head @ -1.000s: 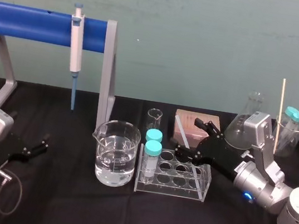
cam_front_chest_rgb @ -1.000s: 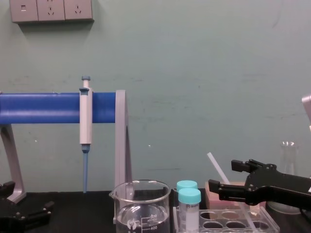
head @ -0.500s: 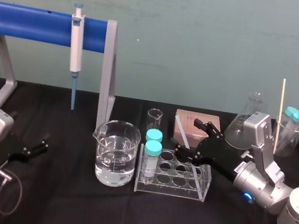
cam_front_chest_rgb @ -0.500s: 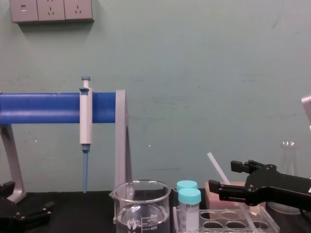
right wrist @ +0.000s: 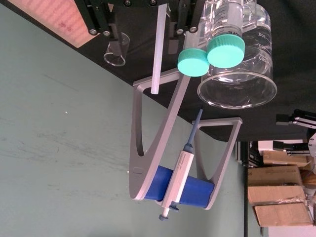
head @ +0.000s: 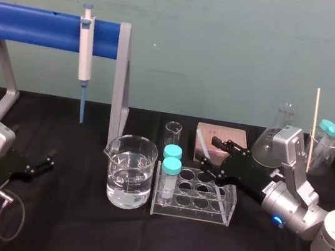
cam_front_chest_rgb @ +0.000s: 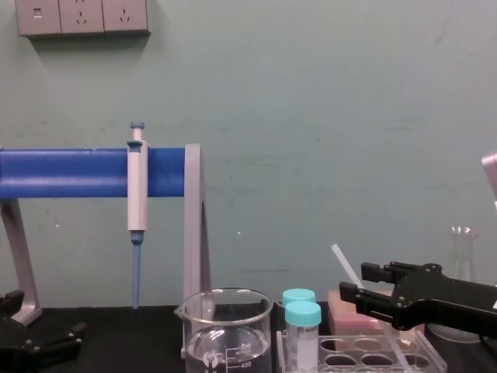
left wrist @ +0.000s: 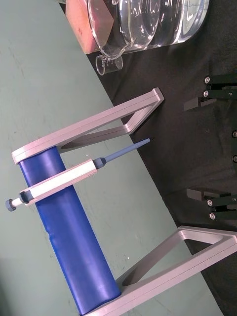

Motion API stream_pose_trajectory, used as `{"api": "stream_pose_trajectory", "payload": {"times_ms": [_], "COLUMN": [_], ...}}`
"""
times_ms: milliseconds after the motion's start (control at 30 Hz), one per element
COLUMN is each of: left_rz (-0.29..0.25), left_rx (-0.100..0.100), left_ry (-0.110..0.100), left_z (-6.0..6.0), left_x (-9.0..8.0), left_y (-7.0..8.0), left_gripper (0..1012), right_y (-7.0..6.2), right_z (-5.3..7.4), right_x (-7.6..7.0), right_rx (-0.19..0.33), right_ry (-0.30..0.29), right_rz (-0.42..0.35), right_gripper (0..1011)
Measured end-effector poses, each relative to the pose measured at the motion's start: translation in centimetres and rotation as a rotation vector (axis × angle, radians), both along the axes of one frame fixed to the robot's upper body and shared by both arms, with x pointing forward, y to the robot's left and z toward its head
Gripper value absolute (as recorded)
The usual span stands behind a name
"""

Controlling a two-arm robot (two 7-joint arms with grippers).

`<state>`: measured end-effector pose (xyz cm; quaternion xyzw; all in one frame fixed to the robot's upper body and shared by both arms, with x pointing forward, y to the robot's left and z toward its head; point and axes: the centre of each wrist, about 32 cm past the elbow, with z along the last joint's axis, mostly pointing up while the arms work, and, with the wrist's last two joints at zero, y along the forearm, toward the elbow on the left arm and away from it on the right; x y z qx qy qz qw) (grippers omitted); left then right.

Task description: Pick up the stirring rod with one hand, then place it down.

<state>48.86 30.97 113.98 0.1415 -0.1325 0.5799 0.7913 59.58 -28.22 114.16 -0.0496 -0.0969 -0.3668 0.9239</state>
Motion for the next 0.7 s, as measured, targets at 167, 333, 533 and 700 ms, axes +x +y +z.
{"api": "stream_pose_trajectory", "payload": {"times_ms": [167,333,533,700], "left_rz": [0.0,0.0,0.0,0.0], "left_rx": [0.0,0.0,0.0,0.0], "left_ry": [0.0,0.0,0.0,0.0], "left_z": [0.0,0.0,0.0,0.0], "left_x": [0.0,0.0,0.0,0.0], "left_y": [0.0,0.0,0.0,0.0], "left_gripper": [1000,1000,1000,1000], "right_y": [0.0,0.0,0.0,0.0], "right_z": [0.0,0.0,0.0,0.0], "right_x": [0.0,0.0,0.0,0.0], "right_rx": [0.0,0.0,0.0,0.0], "right_ry": [0.0,0.0,0.0,0.0], "right_rz": [0.0,-0.001,-0.001,-0.001], "right_gripper": [449,263,114,67]}}
